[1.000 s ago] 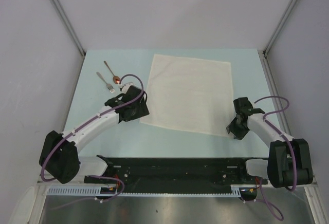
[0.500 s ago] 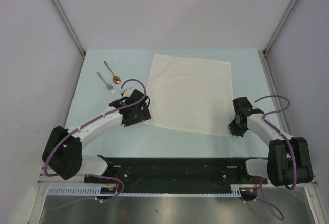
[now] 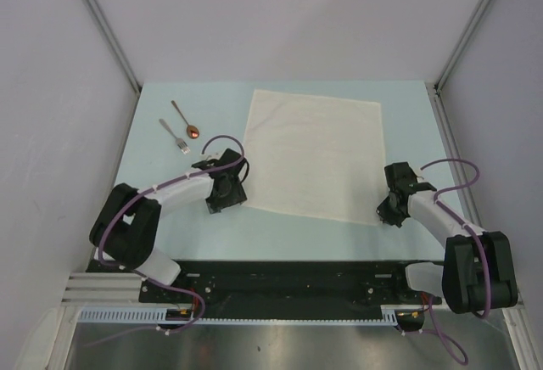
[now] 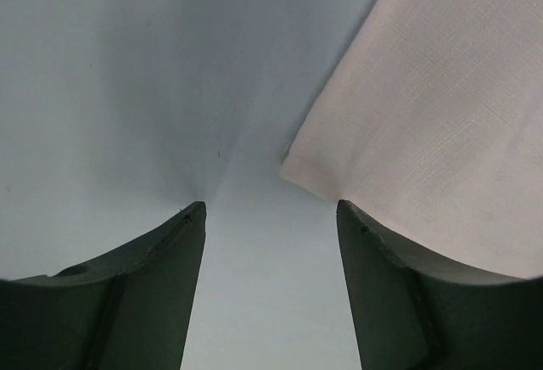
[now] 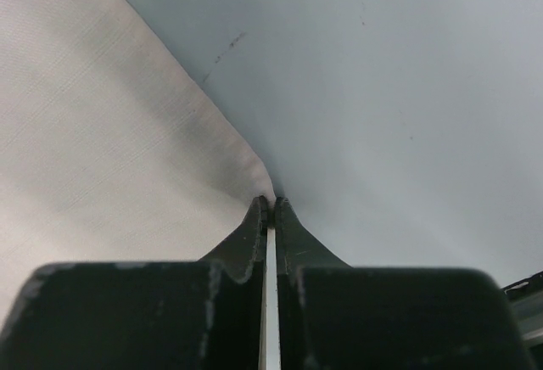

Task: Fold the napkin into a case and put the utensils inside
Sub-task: Pick up the flattened napkin from the center of the board, then flatten the napkin at the center of the board, then fold and flatten the napkin at the center of the board, then move the rectangle-folded napkin to the center of the board.

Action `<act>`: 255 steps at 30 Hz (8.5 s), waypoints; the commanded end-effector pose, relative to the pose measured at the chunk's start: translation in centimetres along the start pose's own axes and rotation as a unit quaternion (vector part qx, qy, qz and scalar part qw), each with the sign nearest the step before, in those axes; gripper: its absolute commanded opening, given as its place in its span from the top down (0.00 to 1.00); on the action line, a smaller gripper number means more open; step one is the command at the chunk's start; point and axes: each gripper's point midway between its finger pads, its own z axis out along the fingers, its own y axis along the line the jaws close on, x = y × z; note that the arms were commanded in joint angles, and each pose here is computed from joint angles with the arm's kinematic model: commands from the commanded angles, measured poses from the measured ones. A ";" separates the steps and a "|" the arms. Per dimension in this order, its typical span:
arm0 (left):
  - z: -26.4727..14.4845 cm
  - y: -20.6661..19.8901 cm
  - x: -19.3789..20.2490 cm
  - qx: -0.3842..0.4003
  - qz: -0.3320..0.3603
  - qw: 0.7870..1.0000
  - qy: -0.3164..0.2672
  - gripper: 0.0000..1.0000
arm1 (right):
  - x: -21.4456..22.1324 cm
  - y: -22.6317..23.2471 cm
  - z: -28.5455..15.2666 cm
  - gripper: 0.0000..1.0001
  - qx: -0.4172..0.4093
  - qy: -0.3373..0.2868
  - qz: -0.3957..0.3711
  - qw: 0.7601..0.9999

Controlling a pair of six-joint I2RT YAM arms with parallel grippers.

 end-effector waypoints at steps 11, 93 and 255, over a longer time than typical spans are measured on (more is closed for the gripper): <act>1.8 -1.0 -2.4 -0.026 -0.020 0.999 -0.039 0.36 | 0.4 -0.1 -0.1 1.00 -0.009 -0.003 -0.003 1.000; -6.3 -6.9 -19.3 0.237 0.024 0.961 -0.140 1.00 | -8.4 12.8 -7.3 1.00 -0.279 0.007 -0.129 0.952; 3.5 -10.5 -16.4 0.074 -0.015 0.997 0.007 1.00 | -6.2 9.3 2.4 1.00 -0.132 0.098 -0.052 0.985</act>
